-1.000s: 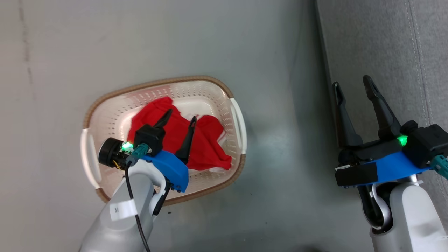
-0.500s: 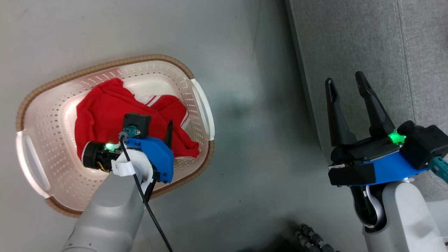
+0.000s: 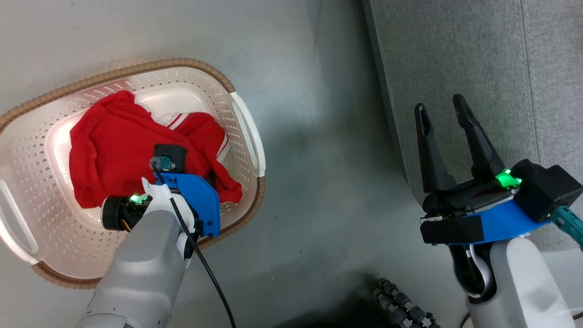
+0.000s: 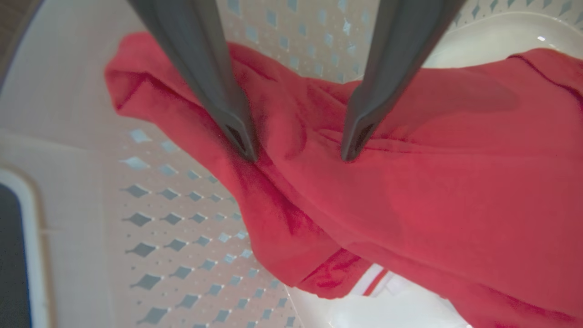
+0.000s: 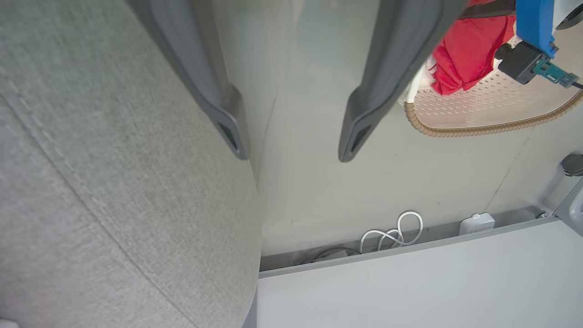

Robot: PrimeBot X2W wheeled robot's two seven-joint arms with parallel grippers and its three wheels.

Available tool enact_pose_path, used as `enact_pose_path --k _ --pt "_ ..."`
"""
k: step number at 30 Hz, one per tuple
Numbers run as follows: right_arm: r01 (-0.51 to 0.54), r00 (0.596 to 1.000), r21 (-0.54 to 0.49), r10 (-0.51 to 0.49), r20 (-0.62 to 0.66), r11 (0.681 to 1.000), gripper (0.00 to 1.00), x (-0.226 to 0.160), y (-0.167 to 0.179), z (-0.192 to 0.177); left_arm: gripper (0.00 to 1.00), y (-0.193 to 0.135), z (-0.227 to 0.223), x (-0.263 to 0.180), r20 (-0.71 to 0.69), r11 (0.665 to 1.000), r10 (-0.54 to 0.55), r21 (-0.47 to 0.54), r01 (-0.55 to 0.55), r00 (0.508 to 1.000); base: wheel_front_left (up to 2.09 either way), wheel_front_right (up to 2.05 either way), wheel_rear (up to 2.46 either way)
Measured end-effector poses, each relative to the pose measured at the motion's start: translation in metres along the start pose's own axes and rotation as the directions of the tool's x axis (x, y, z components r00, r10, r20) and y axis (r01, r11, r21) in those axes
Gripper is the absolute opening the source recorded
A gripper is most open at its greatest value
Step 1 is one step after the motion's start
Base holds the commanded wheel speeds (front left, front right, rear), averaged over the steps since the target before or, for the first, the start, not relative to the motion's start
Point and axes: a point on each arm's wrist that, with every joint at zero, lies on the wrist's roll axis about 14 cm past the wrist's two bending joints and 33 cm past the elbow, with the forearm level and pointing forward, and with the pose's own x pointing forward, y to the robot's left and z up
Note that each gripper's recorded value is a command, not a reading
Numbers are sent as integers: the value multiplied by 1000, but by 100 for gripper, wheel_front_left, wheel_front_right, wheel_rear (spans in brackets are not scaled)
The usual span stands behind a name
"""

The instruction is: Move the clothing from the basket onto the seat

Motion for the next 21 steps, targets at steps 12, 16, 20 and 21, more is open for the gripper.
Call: enact_pose_path --k 12,16,20,21 --pt "9 1000 4 -9 6 1000 100 -1 -3 0 100 4 -25 4 -165 996 60 -53 -69 985 0 0 0" --pt "13 1000 7 -13 6 1000 100 -2 -4 0 0 4 -26 3 -176 996 64 -45 -73 982 0 0 0" --pt "14 1000 7 -14 6 1000 100 -3 -5 0 0 3 -25 2 -174 996 63 -47 -72 983 0 0 0" --pt "14 1000 8 -14 6 1000 100 -3 -5 0 0 3 -24 2 -168 996 64 -45 -72 984 0 0 0"
